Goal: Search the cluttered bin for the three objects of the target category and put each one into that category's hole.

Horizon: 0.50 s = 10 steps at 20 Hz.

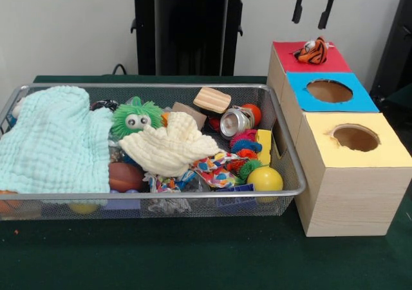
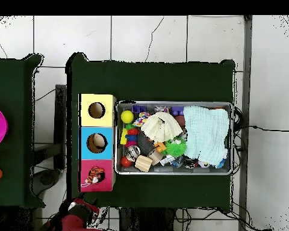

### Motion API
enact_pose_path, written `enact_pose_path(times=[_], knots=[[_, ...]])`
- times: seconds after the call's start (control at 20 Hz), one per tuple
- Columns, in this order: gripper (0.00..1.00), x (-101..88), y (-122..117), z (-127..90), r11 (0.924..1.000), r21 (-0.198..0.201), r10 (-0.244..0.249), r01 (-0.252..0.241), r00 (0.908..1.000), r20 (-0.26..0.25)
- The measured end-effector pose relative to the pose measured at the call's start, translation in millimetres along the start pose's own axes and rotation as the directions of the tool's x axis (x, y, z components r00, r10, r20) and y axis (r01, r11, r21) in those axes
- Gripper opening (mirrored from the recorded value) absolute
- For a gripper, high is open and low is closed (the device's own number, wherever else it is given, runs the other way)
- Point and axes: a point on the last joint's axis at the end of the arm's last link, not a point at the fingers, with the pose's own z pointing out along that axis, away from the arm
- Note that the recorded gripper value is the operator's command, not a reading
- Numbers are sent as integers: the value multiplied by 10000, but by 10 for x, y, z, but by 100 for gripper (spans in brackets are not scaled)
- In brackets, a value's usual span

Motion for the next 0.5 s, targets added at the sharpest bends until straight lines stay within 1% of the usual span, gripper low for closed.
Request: enact_pose_path(times=[0.1,0.2,0.3,0.35,0.5], knots=[[100,-34,8,-2,10000,-24,33,-33,10000,42],[100,-139,50,-14,9999,-124,107,-105,9998,189],[100,-183,70,-18,9998,-169,135,-131,9996,252],[100,-250,95,-18,9996,-220,180,-173,9993,333],[100,-302,107,-4,9995,-228,221,-212,9990,378]])
